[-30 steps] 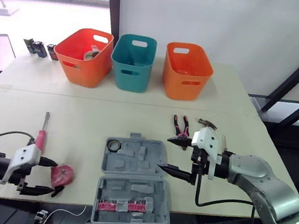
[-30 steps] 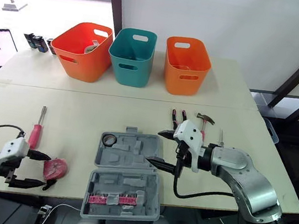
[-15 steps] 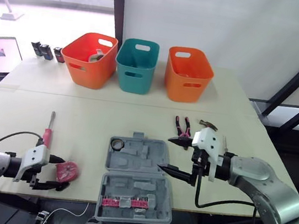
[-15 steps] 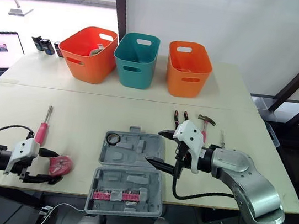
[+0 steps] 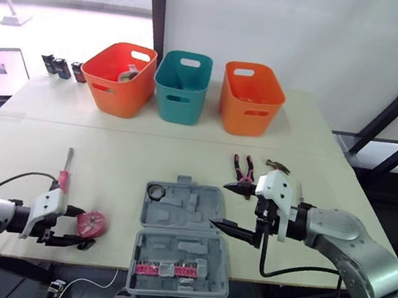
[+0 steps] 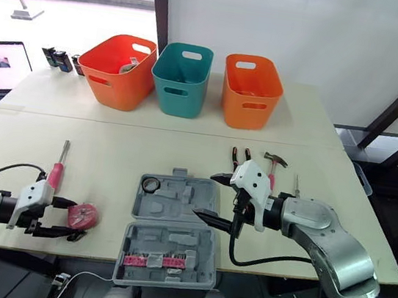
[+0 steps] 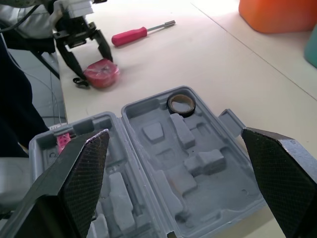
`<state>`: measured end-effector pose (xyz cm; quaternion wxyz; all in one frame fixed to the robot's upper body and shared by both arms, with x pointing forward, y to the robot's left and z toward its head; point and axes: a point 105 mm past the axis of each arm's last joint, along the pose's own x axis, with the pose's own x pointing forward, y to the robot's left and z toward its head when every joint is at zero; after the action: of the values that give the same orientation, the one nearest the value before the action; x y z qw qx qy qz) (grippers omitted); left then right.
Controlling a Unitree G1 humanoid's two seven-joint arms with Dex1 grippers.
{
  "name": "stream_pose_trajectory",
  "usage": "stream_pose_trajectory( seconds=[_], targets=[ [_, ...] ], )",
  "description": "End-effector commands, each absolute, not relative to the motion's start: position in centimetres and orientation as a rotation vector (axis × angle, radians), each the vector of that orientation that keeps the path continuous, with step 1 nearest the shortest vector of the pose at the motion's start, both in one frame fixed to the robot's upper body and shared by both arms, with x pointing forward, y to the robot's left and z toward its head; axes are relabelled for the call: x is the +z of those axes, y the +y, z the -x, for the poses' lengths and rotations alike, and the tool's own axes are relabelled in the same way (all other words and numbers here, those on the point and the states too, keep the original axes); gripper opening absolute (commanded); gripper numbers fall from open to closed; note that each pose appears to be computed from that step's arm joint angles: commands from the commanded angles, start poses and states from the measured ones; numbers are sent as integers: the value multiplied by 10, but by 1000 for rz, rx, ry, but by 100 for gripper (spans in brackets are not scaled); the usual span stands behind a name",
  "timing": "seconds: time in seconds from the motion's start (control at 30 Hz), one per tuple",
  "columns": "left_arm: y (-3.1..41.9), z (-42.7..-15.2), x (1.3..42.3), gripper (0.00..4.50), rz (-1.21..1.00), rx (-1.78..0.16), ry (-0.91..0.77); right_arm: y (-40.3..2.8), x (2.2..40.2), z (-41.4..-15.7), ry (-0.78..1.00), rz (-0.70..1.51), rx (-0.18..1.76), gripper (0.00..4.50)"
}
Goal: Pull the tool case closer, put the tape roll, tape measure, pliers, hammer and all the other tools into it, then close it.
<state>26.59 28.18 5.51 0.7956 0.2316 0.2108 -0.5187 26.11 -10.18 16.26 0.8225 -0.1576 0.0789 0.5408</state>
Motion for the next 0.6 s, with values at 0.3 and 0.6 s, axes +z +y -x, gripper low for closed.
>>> stream_pose_trajectory(
  seconds=[0.3,0.6],
  targets=[
    [191,-287,150,291,-568,-1341,169,-60,179,-264,638,-39,1259,450],
    [149,-276,166,291,-582,-1459,70,-36,182,-274,990,-450,1338,450]
  ],
)
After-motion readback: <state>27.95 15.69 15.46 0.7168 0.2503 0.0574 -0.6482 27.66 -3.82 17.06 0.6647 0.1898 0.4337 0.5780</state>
